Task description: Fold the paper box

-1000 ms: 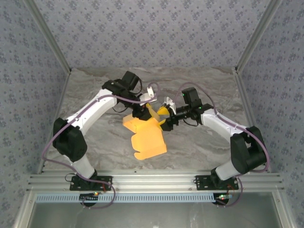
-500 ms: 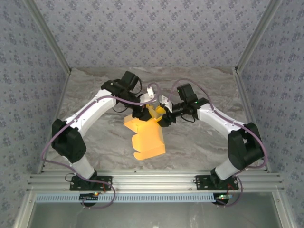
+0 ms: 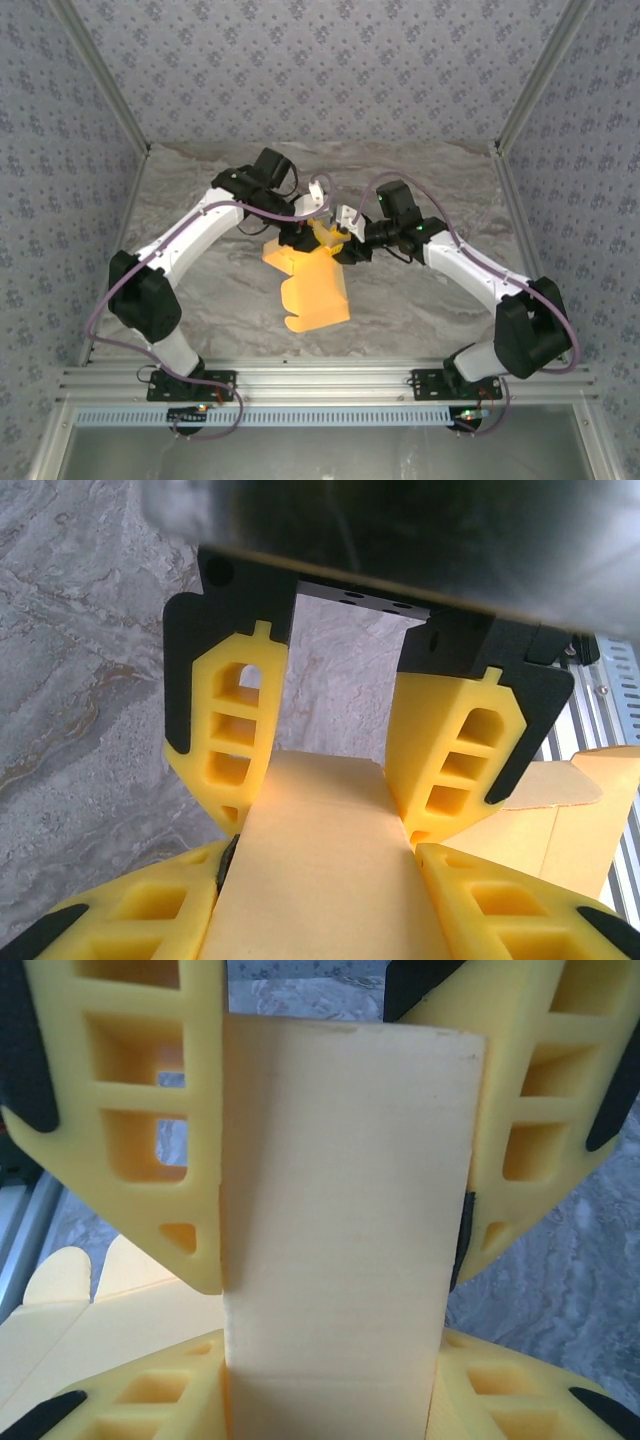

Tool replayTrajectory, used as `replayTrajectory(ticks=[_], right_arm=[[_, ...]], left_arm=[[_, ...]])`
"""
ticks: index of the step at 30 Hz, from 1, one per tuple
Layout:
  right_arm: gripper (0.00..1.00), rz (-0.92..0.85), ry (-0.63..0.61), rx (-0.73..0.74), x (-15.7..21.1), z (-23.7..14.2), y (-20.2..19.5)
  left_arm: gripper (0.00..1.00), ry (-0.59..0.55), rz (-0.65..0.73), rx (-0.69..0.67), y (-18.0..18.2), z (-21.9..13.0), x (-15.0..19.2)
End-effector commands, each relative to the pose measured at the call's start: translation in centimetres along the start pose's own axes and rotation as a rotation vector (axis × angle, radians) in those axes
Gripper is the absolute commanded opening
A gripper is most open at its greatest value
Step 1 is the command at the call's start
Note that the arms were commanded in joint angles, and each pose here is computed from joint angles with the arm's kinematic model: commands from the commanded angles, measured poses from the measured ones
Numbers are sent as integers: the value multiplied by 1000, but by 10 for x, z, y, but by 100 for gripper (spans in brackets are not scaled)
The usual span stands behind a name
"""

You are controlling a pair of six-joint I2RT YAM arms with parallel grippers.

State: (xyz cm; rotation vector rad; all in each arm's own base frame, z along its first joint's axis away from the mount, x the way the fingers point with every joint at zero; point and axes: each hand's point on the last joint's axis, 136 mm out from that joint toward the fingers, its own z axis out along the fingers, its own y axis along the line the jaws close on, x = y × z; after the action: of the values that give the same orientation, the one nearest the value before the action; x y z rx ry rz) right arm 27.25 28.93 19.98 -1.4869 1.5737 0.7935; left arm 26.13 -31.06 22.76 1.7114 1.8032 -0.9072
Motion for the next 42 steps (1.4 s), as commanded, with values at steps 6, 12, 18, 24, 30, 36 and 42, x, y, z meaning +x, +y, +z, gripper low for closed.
replayTrajectory(ticks=[6,12,18,24,30,36,42], right_arm=[[31,-125,23,86,-3,2,-9],[24,-104,-4,65,-8,-6,-14],[24,-94,-34,49,-10,-11,-13],[23,-51,-49,51,-9,-12,-19],[33,44,-74,47,-17,-11,-26],[65,130,-76,104,-10,-25,-37],[68,168,-122,233,-7,-66,-43]], left_arm=[[37,-84,-2,102,-24,-10,-16],[54,-102,0,115,-25,-12,-16],[54,-131,5,94,-18,-12,-20],[49,-136,25,84,-19,-9,-19],[34,-140,11,86,-16,-4,-20],[31,-113,-84,70,-4,-3,-17],[33,-129,-171,52,2,-7,-22]])
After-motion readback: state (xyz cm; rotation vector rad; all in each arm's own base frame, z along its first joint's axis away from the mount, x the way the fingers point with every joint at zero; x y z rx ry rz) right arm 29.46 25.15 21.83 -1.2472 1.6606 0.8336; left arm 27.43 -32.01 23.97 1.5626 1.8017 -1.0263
